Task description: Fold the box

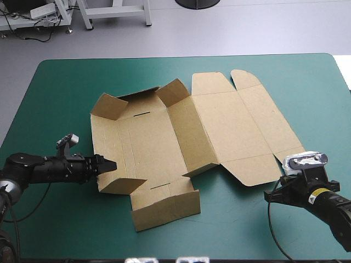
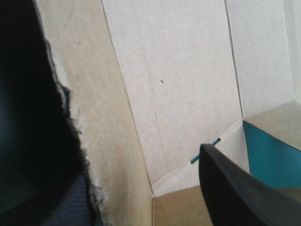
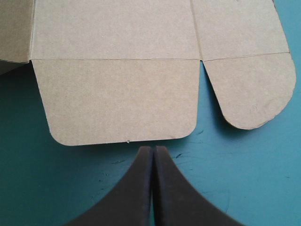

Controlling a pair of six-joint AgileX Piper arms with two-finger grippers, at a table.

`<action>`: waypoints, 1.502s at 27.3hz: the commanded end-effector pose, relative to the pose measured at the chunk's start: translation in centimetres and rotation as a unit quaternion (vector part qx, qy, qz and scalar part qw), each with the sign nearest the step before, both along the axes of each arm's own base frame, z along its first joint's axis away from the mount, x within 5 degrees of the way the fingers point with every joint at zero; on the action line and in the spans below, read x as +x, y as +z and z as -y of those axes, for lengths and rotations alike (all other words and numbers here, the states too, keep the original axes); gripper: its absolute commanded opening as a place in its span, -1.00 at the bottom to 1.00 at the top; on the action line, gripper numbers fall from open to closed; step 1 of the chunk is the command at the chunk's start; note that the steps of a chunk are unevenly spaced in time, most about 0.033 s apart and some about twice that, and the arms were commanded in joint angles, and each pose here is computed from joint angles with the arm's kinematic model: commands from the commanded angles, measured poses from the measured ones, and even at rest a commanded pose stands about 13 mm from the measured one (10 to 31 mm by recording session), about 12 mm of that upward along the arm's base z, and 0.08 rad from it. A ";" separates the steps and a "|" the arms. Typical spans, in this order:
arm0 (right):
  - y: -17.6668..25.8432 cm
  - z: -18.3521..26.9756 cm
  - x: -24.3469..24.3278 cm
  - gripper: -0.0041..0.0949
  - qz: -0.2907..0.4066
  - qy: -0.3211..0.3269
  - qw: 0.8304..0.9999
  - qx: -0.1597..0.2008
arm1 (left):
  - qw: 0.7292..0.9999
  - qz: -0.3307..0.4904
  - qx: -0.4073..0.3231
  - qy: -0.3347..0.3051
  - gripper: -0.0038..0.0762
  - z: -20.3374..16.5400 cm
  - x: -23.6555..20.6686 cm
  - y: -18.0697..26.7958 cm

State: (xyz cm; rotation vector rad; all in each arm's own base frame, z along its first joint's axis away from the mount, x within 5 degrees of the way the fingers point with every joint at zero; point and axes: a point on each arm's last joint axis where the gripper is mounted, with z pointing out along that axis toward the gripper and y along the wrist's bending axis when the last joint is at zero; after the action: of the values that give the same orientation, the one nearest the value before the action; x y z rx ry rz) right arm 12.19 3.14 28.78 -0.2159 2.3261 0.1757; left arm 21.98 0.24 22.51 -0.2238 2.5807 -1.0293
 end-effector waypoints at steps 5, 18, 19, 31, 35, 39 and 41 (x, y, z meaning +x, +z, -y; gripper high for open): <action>1.4 -0.1 0.4 -0.97 0.041 0.001 0.999 0.007 | 0.999 -0.002 -0.043 -0.008 0.15 0.4 0.3 0.6; 1.4 -0.1 0.4 -0.97 0.041 0.001 0.999 0.007 | 0.999 -0.003 -0.045 -0.013 -0.37 0.5 0.3 0.6; 1.4 -0.1 0.4 -0.97 0.041 0.001 0.999 0.007 | 0.999 -0.002 -0.044 -0.014 -0.44 0.5 0.3 0.6; 1.4 -0.1 0.4 -0.97 0.041 0.001 0.999 0.007 | 0.995 0.042 -0.039 -0.086 -0.92 0.6 0.7 3.0; 1.4 -0.1 0.4 -0.97 0.041 0.001 0.999 0.007 | 0.989 0.061 0.067 -0.114 -0.92 0.0 1.0 6.8; 1.4 -0.1 0.4 -0.97 0.041 0.001 0.999 0.007 | 0.946 0.077 0.246 -0.196 -0.92 1.2 2.0 10.5; 1.4 -0.1 0.4 -0.97 0.041 0.001 0.999 0.007 | 0.909 0.120 0.313 -0.250 -0.92 2.6 2.3 12.3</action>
State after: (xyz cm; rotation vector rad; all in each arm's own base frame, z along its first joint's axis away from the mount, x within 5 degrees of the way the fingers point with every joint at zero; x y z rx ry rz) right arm 12.18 3.15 28.78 -0.2144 2.3264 0.1791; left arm 24.63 -1.04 31.90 0.5153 2.7112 -0.4092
